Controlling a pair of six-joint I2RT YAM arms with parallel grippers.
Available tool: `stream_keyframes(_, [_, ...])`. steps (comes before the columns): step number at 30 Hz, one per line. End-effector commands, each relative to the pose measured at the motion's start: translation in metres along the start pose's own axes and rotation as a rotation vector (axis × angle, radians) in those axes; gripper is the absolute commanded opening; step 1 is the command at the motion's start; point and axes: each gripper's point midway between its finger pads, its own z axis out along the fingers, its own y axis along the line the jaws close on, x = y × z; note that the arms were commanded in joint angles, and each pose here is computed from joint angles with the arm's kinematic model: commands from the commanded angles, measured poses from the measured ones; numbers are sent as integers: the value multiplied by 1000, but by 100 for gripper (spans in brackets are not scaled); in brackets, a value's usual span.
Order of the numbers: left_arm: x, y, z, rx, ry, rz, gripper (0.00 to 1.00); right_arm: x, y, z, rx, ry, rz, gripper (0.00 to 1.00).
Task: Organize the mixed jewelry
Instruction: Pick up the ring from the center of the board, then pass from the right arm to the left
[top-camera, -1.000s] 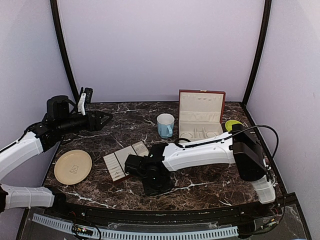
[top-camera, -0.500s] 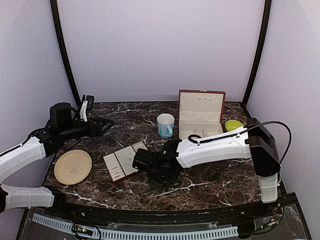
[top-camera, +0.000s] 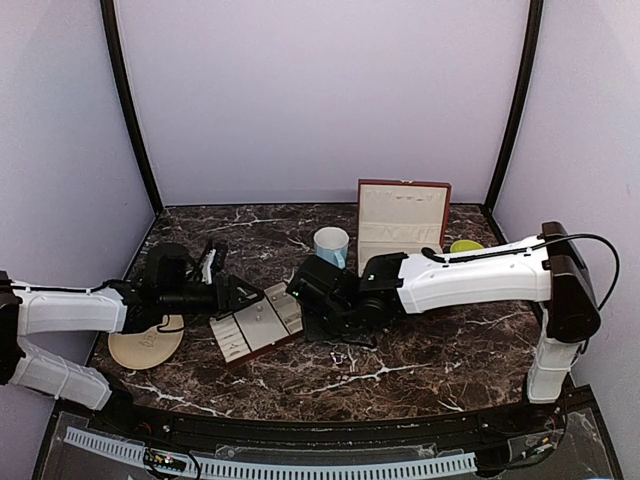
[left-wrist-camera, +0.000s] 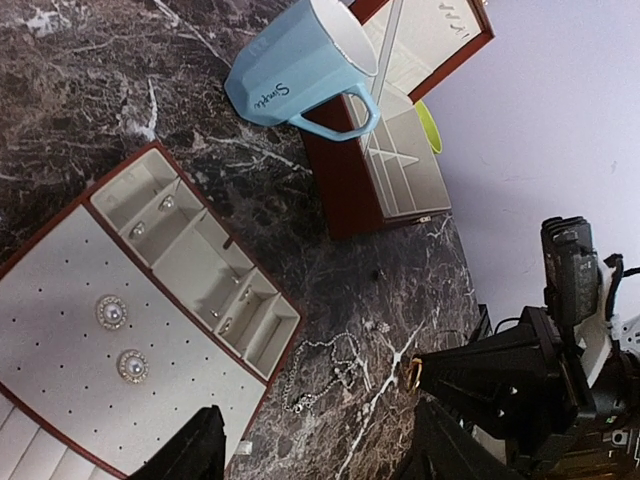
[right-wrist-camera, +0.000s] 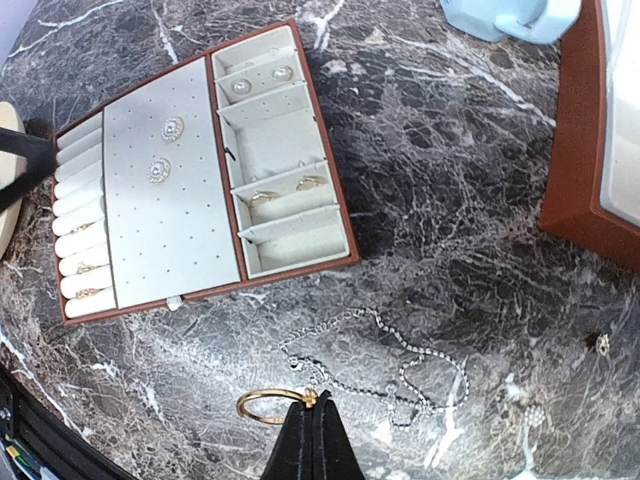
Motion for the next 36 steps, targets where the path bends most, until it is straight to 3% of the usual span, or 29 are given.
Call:
stream_keyframes(1, [-11,-28,13,90,8,1,66,-18,4,-8,-32,-75,-35,0])
stream_keyframes(9, [10,-45,48,142,158,21,64,-21,7,-7,-54,-84,-41,0])
stream_keyframes(15, [23,-54,65,175,225,27,52,-20,6,-5,-61,-74,-39,0])
stream_keyframes(36, [45,-60,72,205,293,52,45,-22,7,-2,-81,-49,-22,0])
